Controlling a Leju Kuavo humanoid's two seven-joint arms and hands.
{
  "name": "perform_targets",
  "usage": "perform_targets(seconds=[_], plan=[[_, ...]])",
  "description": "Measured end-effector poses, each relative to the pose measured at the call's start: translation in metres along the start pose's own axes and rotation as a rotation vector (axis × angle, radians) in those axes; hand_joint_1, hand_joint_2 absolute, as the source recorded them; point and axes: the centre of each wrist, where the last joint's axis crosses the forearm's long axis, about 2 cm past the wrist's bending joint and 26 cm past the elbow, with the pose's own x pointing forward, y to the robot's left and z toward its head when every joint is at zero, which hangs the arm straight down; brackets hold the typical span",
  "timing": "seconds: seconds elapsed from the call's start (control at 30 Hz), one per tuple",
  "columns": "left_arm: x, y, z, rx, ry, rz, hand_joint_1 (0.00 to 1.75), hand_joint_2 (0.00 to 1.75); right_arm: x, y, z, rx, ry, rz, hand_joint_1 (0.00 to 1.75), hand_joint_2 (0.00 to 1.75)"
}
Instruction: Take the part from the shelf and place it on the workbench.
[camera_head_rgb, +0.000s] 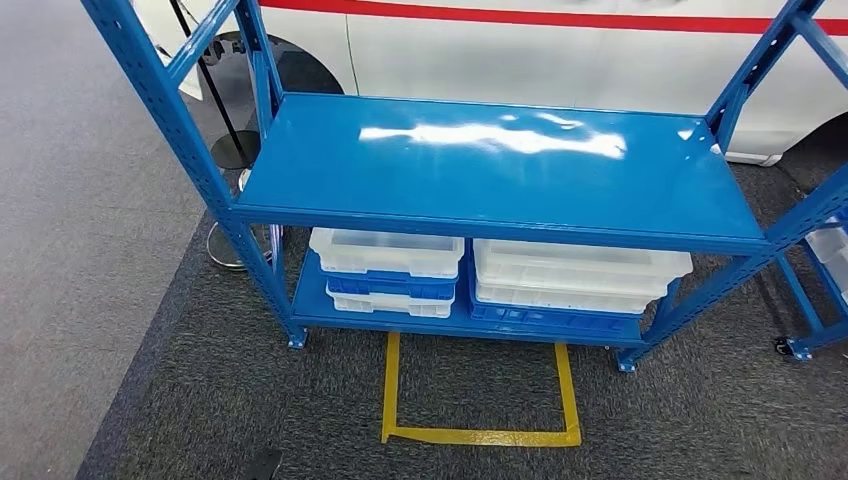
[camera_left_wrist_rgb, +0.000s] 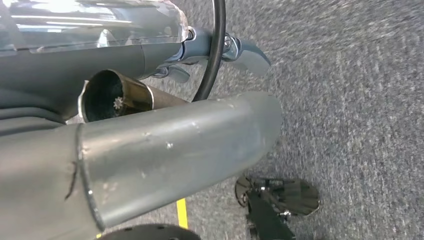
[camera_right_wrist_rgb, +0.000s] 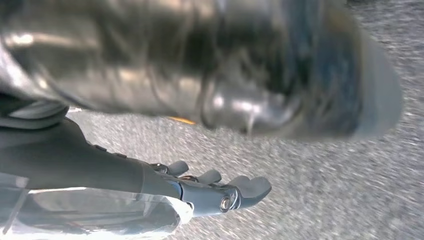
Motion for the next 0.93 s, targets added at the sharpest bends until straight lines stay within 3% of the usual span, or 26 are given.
perform_targets(seconds=[0.1,0.2,0.23,0.33,0.93], plan=[[-0.0032,0.0003,0.0001,0.0,0.006,-0.001,0.0,0.0,0.003,-0.0006,0.0002,-0.008,-0.011,0.008,0.0,0.0],[-0.0027,0.0002,0.0001,-0.001,0.007,0.001,0.0,0.0,0.0008,-0.0007,0.0001,-0.031,-0.002,0.033,0.0,1.31],[-0.0018,0.0,0.0001,-0.004,0.008,0.001,0.0,0.44,0.0005,-0.0008,0.0,-0.037,0.009,0.037,0.0,1.75],[0.0002,-0.0006,0.0,-0.025,0.022,0.004,0.0,1.75,0.0019,-0.0017,0.0,-0.046,0.028,0.045,0.0,1.75],[0.0012,-0.0017,0.0003,-0.034,0.084,0.007,0.0,1.75,0.0028,-0.0008,0.0002,-0.028,0.068,0.04,0.0,1.75]])
